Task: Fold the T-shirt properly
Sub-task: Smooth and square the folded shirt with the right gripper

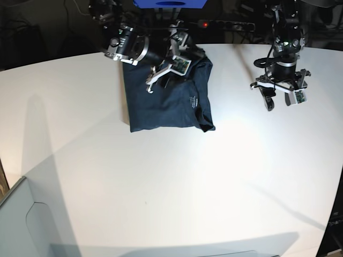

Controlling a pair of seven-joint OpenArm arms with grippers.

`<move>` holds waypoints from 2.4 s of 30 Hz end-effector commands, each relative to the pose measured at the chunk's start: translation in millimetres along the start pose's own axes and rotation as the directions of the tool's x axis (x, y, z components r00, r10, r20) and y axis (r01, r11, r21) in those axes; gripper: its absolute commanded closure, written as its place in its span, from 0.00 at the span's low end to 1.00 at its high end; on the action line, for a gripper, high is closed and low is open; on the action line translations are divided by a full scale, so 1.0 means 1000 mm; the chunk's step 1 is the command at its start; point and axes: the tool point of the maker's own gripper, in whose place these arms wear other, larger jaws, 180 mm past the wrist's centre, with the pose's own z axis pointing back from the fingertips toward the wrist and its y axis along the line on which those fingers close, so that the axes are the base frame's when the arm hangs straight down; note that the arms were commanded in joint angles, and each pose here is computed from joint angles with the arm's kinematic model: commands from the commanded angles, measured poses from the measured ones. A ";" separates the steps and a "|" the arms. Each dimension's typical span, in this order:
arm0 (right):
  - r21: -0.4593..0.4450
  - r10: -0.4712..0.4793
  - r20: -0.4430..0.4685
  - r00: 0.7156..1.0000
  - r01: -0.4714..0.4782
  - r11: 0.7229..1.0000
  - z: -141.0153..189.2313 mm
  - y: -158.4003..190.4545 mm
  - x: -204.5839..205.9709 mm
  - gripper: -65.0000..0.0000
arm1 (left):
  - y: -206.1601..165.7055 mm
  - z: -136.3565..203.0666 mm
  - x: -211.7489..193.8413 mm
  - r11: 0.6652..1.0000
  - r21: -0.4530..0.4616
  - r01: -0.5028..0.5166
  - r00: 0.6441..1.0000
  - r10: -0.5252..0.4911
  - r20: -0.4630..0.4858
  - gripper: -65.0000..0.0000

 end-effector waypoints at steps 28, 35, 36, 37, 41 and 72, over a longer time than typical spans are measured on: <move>-0.033 -0.050 0.075 0.996 0.053 0.998 -0.031 -0.042 0.022 0.99 | 0.046 0.011 0.030 0.995 0.100 -0.023 0.996 0.014 0.086 0.34; 0.009 -0.105 0.010 0.994 0.105 0.994 -0.052 -0.044 -0.005 0.99 | 0.053 0.015 0.024 0.993 0.117 -0.019 0.997 0.011 0.070 0.34; 0.008 -0.102 0.007 0.995 0.102 0.995 -0.052 -0.046 -0.005 0.99 | 0.053 0.015 0.023 0.993 0.118 -0.018 0.998 0.010 0.069 0.34; 0.009 -0.103 0.003 0.995 0.103 0.995 -0.052 -0.046 -0.007 0.99 | 0.053 0.015 0.023 0.993 0.118 -0.020 0.998 0.012 0.068 0.34; 0.027 -0.111 -0.016 0.994 0.111 0.993 -0.052 -0.036 -0.015 0.99 | 0.050 0.015 0.022 0.993 0.112 -0.024 0.998 0.017 0.067 0.34; -0.362 -0.143 0.025 0.989 0.142 0.921 0.041 -0.150 -0.024 0.73 | -0.031 0.020 0.027 0.994 -0.076 -0.077 0.996 0.080 0.044 0.34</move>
